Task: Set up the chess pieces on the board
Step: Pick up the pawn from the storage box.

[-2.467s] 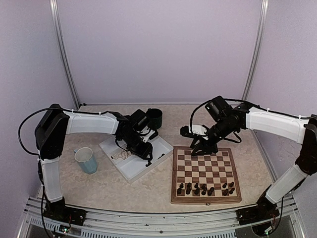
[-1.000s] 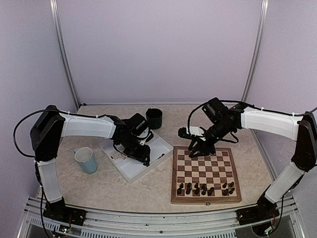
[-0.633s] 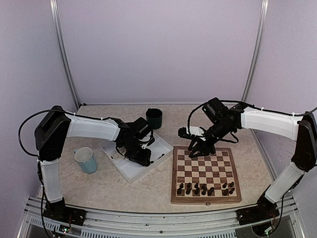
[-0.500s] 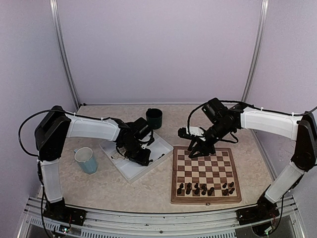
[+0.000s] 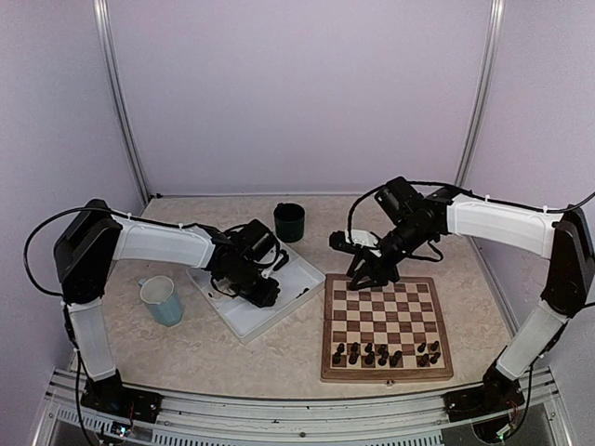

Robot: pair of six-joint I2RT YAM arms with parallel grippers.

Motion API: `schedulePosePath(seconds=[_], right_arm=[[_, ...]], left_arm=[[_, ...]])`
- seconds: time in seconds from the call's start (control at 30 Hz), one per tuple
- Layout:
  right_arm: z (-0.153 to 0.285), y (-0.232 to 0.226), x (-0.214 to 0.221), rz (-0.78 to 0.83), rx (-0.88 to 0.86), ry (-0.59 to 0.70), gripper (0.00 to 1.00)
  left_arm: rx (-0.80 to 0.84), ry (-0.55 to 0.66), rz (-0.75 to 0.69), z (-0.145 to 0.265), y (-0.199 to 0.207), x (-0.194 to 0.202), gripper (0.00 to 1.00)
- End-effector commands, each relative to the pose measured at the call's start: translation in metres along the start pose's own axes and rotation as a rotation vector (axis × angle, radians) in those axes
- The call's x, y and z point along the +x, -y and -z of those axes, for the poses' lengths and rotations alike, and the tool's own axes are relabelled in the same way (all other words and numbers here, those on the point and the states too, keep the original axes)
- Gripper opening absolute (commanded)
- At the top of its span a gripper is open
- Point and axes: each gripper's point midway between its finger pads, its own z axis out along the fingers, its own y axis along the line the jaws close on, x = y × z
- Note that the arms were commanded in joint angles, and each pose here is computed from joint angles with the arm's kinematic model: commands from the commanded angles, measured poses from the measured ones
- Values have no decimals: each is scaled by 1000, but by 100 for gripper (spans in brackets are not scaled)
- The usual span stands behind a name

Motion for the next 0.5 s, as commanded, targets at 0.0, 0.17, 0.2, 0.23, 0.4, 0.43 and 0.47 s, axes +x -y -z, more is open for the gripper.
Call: schedulePosePath(seconds=[0.0, 0.17, 0.2, 0.23, 0.4, 0.43, 0.47], right_arm=[[4, 15, -22, -42, 11, 57, 36], [0, 35, -54, -133, -18, 134, 36], [-1, 39, -59, -167, -33, 152, 36], [-2, 44, -66, -195, -50, 173, 36], [-6, 54, -93, -362, -276, 303, 38], [-8, 52, -96, -376, -323, 319, 38], [-11, 50, -99, -392, -370, 332, 38]], left_arm=[[34, 164, -57, 32, 2, -27, 8], [77, 274, -60, 53, 3, -36, 7], [89, 290, -69, 55, 5, -37, 7], [98, 315, -80, 62, 8, -39, 7], [128, 428, -130, 89, 22, -45, 7], [133, 446, -138, 94, 24, -46, 7], [146, 468, -145, 101, 28, -48, 7]])
